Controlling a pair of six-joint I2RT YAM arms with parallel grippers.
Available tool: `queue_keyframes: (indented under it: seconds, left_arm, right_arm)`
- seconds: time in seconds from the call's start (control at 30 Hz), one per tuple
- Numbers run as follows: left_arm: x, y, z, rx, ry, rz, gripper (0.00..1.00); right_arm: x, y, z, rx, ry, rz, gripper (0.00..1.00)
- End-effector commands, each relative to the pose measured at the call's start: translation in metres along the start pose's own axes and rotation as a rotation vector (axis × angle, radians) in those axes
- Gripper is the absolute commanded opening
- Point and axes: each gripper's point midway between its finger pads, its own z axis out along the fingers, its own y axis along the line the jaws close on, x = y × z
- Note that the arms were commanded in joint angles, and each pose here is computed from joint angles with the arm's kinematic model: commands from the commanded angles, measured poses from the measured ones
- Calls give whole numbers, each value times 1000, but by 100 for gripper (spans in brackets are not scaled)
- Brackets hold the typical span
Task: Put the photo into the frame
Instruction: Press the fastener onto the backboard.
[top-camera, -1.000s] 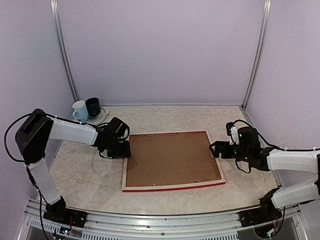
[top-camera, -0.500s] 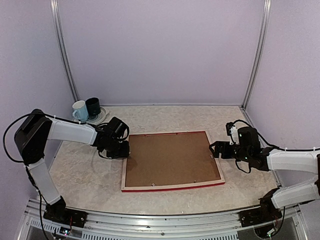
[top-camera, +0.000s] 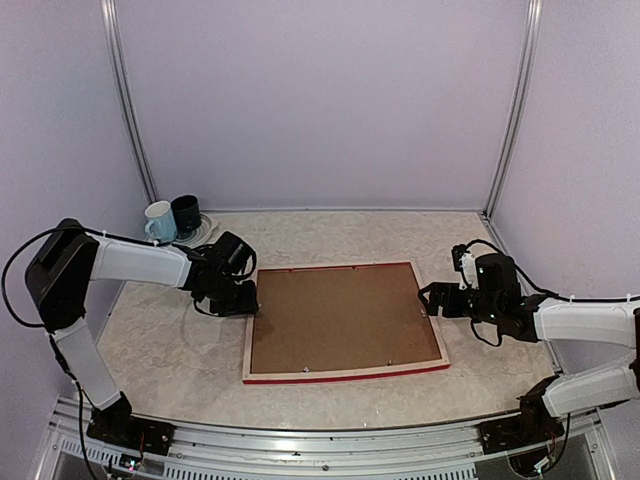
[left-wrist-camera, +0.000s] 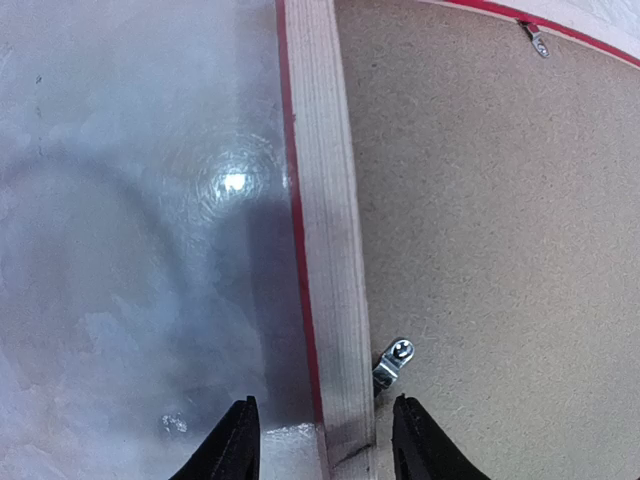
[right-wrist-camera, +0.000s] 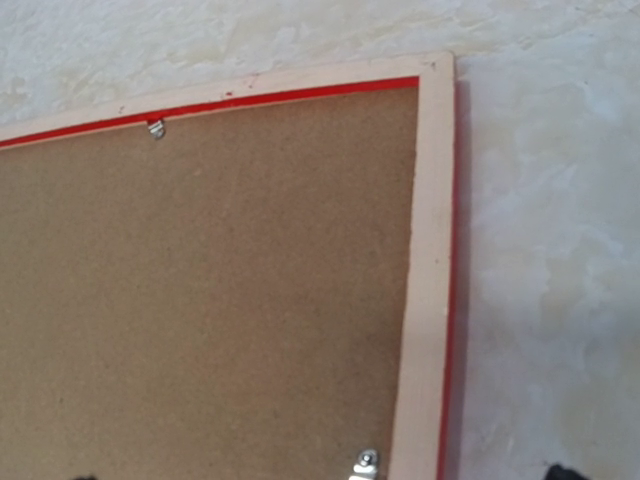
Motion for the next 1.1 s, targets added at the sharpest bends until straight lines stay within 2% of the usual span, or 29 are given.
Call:
queue_keyframes:
  seconds: [0.0,0.53,0.8,1.07]
  left_arm:
    - [-21,-12,-13,30,-40,32,47]
    - [-7,-3,10,-12,34,68,47]
    - [-6,-1,12,-25,35,74,38]
    - [3,4,19,-59,62,91,37]
  right_arm:
    - [-1,-1,1,-3,-13,6,96]
    - [-2,-1,1,-4,-15,7,96]
    - [-2,-1,1,-4,-15,8,96]
    - [-2,-1,1,-4,-16,8,96]
